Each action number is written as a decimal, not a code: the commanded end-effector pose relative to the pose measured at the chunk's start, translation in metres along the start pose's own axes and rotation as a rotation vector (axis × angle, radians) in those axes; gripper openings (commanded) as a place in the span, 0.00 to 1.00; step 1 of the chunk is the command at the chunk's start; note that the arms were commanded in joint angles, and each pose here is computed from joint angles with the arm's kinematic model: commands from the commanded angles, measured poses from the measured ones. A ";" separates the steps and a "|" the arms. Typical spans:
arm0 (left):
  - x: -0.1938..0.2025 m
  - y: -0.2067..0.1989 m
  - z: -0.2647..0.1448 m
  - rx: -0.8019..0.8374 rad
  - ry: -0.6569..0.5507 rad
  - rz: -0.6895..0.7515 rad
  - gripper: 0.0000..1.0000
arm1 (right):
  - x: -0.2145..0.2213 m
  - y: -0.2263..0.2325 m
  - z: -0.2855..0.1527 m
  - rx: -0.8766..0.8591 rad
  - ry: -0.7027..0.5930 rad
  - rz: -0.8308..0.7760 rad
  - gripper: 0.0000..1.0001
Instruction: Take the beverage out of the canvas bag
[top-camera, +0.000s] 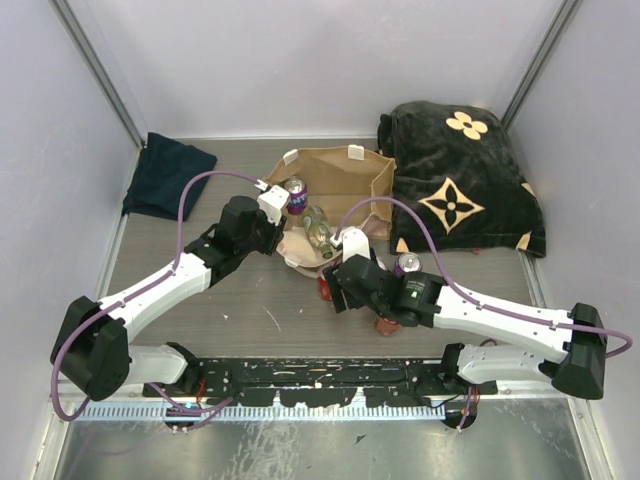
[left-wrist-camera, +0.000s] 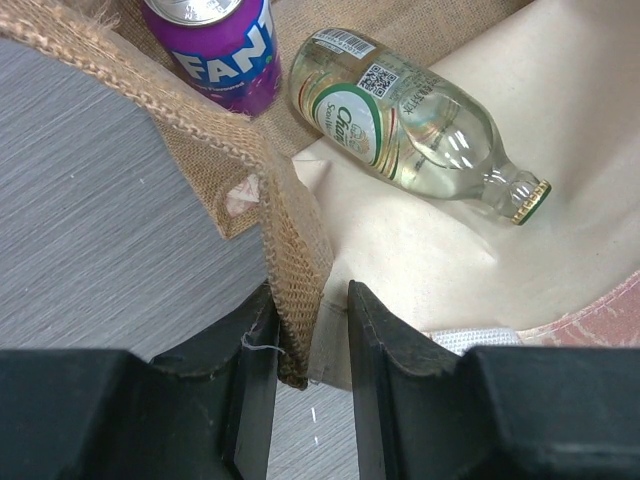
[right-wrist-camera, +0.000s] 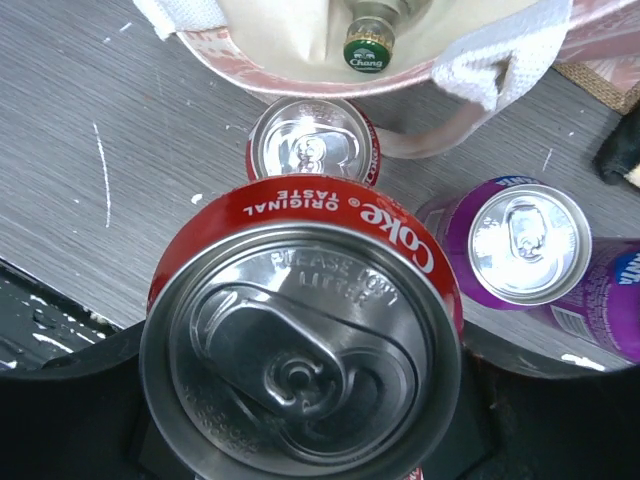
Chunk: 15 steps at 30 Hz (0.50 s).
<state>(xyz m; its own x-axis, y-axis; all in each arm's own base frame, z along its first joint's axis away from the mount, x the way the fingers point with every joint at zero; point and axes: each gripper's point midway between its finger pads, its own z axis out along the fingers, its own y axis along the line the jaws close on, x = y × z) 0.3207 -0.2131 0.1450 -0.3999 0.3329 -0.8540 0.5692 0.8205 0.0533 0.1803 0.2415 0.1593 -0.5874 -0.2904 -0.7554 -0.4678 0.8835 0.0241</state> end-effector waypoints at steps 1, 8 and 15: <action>0.000 0.001 0.000 0.002 0.001 -0.006 0.39 | -0.008 0.023 -0.006 -0.122 -0.078 0.123 0.01; 0.002 0.005 0.001 -0.017 0.017 0.007 0.39 | 0.019 0.024 -0.003 -0.152 -0.055 0.124 0.01; 0.003 0.007 0.004 -0.029 0.030 0.023 0.39 | 0.032 0.030 -0.014 -0.150 -0.031 0.051 0.01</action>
<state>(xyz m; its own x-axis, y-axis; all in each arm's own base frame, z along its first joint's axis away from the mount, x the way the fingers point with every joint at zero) 0.3218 -0.2119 0.1400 -0.4075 0.3442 -0.8459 0.5658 0.8222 0.0619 0.1525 0.2516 0.1473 -0.5868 -0.2022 -0.7841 -0.5090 0.8452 0.1631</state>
